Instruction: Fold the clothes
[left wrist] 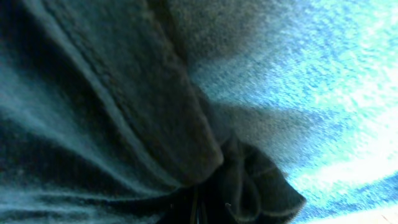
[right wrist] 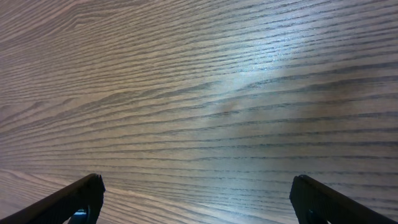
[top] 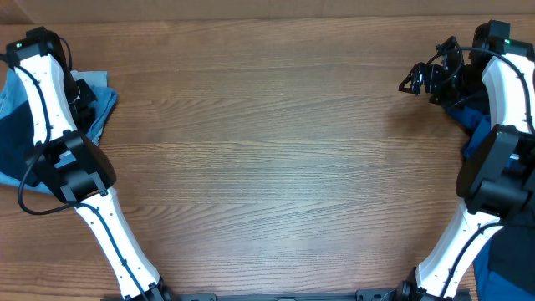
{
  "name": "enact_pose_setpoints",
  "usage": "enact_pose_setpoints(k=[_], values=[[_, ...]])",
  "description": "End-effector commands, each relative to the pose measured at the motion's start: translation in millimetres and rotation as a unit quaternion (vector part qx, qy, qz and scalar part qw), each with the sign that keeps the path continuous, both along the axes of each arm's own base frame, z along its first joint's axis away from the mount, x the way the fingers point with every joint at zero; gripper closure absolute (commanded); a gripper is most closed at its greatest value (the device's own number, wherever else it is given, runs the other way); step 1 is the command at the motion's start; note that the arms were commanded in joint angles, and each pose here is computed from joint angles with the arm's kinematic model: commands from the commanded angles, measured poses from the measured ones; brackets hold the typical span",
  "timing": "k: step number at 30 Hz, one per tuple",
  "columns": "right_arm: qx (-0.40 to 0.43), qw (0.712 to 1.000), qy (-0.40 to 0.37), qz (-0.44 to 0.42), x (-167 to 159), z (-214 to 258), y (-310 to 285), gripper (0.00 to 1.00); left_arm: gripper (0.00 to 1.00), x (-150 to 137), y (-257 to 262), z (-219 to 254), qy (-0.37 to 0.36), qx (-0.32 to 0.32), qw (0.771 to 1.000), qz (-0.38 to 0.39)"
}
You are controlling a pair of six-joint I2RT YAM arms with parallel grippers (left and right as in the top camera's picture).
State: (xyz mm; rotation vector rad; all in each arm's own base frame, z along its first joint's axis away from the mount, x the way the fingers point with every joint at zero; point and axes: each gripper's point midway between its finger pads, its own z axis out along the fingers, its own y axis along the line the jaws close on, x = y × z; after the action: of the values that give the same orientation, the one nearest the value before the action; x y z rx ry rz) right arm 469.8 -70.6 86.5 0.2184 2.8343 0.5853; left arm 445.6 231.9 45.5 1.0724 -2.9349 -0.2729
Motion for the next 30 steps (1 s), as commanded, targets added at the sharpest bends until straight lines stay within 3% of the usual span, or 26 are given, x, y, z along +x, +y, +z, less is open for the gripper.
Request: enact_pose_setpoints(k=[1, 2, 5, 6, 7, 8, 9, 13, 19, 30], values=[[-0.008, 1.0, -0.024, -0.001, 5, 19, -3, 0.0, 0.96, 23, -16, 52, -0.089, -0.033, 0.995, -0.016], [-0.008, 1.0, -0.024, -0.001, 5, 19, -3, 0.0, 0.96, 31, -22, 73, -0.124, -0.042, 0.991, -0.022], [-0.008, 1.0, -0.024, -0.001, 5, 19, -3, 0.0, 0.82, 60, -65, 157, -0.26, -0.091, 0.959, -0.068], [-0.008, 1.0, -0.024, -0.001, 5, 19, -3, 0.0, 0.61, 73, -96, 194, -0.318, -0.121, 0.934, -0.104], [-0.008, 1.0, -0.024, -0.001, 5, 19, -3, 0.0, 0.5, 77, -109, 204, -0.333, -0.13, 0.926, -0.119], [-0.008, 1.0, -0.024, -0.001, 5, 19, -3, 0.0, 0.17, 87, -133, 213, -0.354, -0.153, 0.912, -0.143], [-0.008, 1.0, -0.024, -0.001, 5, 19, -3, 0.0, 0.0, 93, -166, 218, -0.362, -0.197, 0.897, -0.16], [-0.008, 1.0, -0.024, -0.001, 5, 19, -3, 0.0, 0.0, 98, -247, 212, -0.34, -0.23, 0.884, -0.221], [-0.008, 1.0, -0.024, -0.001, 5, 19, -3, 0.0, 0.0, 92, -314, 211, -0.325, -0.251, 0.869, -0.275], [-0.008, 1.0, -0.024, -0.001, 5, 19, -3, 0.0, 0.0, 90, -327, 211, -0.322, -0.255, 0.866, -0.286]])
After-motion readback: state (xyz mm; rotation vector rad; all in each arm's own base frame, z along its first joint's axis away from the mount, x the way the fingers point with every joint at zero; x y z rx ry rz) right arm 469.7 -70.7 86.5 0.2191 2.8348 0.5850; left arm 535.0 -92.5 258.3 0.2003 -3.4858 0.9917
